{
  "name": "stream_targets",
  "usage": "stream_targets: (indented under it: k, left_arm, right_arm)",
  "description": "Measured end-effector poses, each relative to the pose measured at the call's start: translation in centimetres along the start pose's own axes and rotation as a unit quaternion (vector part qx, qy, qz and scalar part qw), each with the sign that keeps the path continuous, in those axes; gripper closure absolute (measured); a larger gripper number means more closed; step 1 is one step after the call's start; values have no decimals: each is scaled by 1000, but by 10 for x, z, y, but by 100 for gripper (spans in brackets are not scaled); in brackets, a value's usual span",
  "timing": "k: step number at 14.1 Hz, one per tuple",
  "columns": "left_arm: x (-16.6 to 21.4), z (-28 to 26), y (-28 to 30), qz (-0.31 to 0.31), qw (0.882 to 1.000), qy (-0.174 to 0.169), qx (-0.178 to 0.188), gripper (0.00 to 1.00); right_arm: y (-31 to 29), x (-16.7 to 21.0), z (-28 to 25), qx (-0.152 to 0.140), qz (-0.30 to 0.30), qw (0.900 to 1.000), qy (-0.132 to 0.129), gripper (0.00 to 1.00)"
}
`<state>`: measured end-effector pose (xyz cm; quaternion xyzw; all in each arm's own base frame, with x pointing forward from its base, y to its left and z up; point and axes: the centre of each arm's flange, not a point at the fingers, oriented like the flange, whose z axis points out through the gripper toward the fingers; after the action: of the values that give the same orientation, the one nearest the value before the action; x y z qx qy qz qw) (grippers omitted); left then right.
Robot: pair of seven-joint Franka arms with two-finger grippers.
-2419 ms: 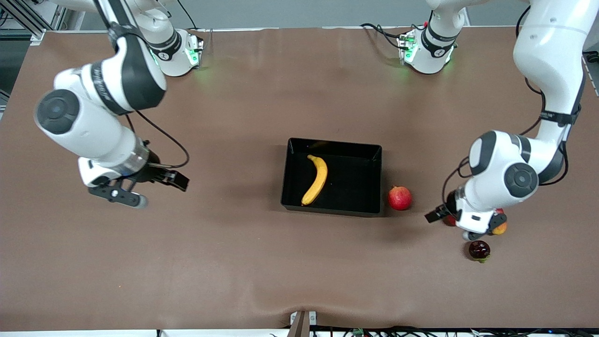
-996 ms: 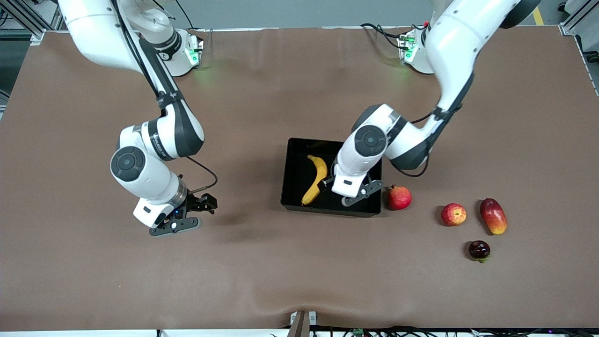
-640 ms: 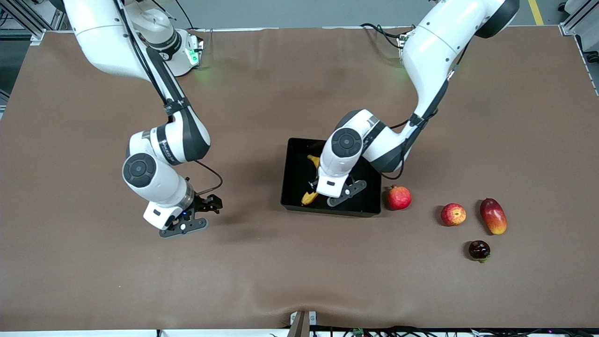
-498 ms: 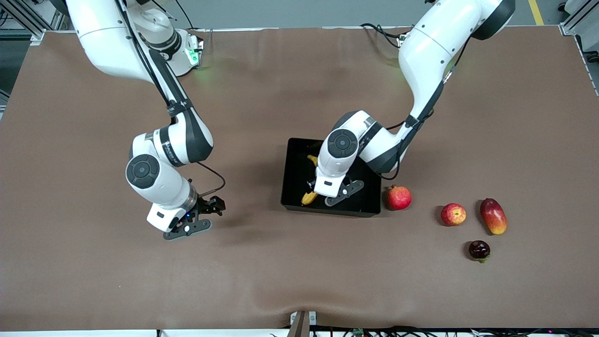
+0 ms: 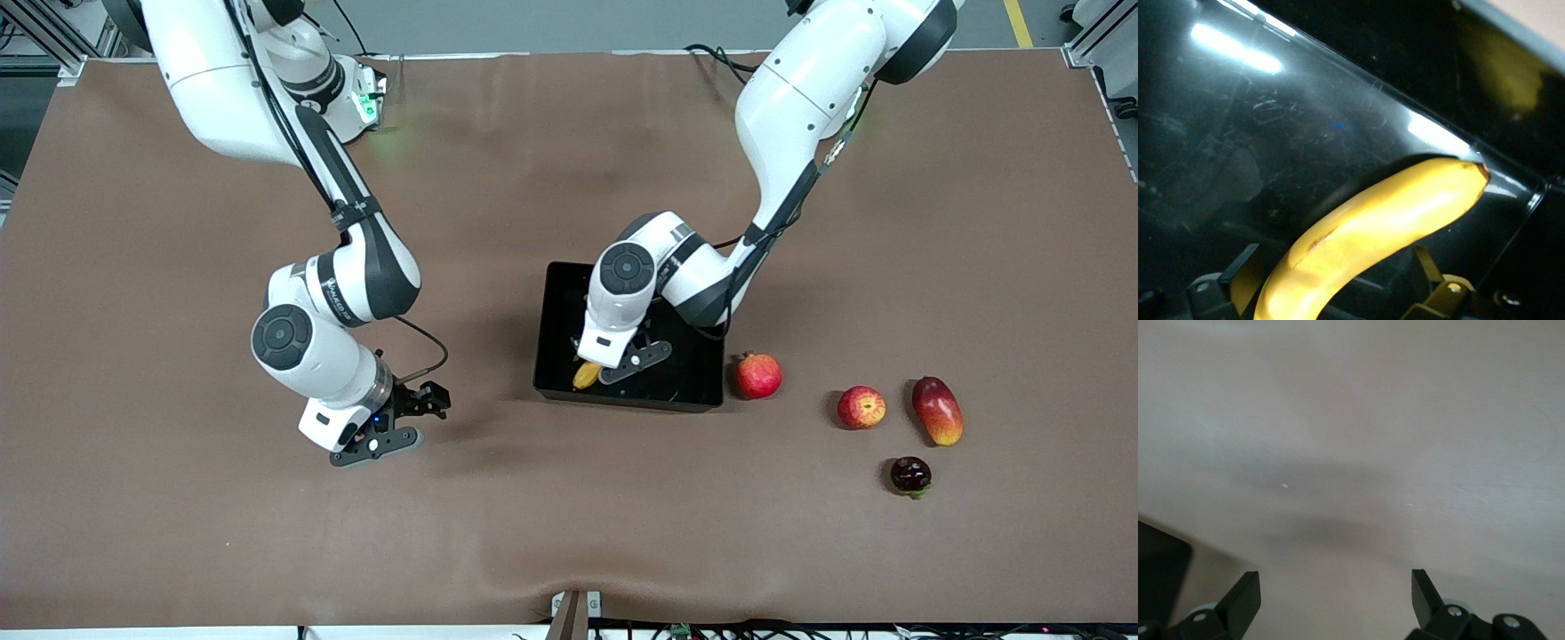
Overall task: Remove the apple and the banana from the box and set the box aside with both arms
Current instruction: 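Lift the banana with the left gripper while the right gripper grasps the tray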
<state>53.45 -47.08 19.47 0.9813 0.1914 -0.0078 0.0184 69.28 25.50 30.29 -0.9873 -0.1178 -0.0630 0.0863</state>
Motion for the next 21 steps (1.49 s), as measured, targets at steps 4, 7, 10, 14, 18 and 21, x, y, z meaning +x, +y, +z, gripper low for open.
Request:
stream_targets:
  k: [4, 7, 10, 14, 18, 21]
  left_arm:
    - [-5, 22, -2, 14, 1000, -6, 8, 13]
    - [-4, 21, 0, 15, 1000, -4, 5, 32]
    - [-4, 17, 3, 21, 1000, -2, 1, 59]
    - [6, 1, 9, 23, 1000, 12, -14, 61]
    - [50, -59, 15, 16, 997, 49, -57, 62]
    - [85, -113, 5, -1, 993, 78, -86, 62]
  right_arm:
    - [-11, 7, 2, 23, 35, 999, 6, 0]
    - [-15, 7, 3, 81, 84, 993, 3, 0]
    - [-16, 8, 2, 97, 95, 991, 0, 0]
    - [-18, 6, 3, 98, 93, 991, -9, 0]
    - [-27, -1, 9, 99, 88, 991, -37, 0]
    - [-38, -6, 12, 74, 86, 992, -50, 0]
